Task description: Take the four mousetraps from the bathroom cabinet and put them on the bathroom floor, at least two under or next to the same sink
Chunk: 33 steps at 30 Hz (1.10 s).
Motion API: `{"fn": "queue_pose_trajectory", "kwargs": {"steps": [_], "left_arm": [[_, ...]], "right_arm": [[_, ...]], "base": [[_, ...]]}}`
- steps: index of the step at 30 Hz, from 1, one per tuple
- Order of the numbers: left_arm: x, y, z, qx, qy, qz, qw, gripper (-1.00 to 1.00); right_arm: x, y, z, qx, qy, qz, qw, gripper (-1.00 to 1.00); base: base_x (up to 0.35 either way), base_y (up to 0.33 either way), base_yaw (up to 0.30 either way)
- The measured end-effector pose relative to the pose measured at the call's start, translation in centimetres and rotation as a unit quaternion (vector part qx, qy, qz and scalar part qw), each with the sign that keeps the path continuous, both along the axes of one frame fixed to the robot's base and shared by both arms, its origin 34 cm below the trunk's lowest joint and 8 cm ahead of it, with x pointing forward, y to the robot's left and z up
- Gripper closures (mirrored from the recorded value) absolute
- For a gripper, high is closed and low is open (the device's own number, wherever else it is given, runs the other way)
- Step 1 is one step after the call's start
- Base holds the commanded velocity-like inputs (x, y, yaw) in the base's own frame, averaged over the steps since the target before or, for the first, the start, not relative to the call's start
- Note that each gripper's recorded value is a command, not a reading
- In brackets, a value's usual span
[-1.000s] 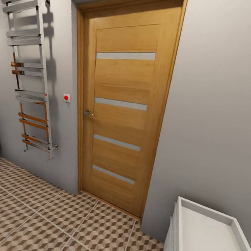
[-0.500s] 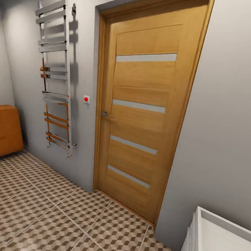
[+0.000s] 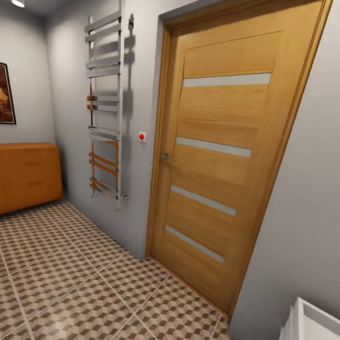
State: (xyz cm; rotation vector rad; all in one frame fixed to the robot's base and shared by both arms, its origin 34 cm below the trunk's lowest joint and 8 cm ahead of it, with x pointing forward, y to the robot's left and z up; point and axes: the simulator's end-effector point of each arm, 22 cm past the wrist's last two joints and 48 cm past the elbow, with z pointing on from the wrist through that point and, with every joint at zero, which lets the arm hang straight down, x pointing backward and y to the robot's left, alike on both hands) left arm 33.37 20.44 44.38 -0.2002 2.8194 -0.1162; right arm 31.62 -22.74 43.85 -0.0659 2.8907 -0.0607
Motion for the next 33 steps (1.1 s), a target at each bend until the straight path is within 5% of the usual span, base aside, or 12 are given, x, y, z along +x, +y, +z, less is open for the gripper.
{"fn": "queue_pose_trajectory", "kwargs": {"steps": [33], "left_arm": [[0.0,0.01,0.0,0.0,0.0,0.0,1.0,-1.0]], "right_arm": [[0.0,0.11,0.0,0.001,0.0,0.0,1.0,-1.0]], "base": [[0.0,0.0,0.281]]}}
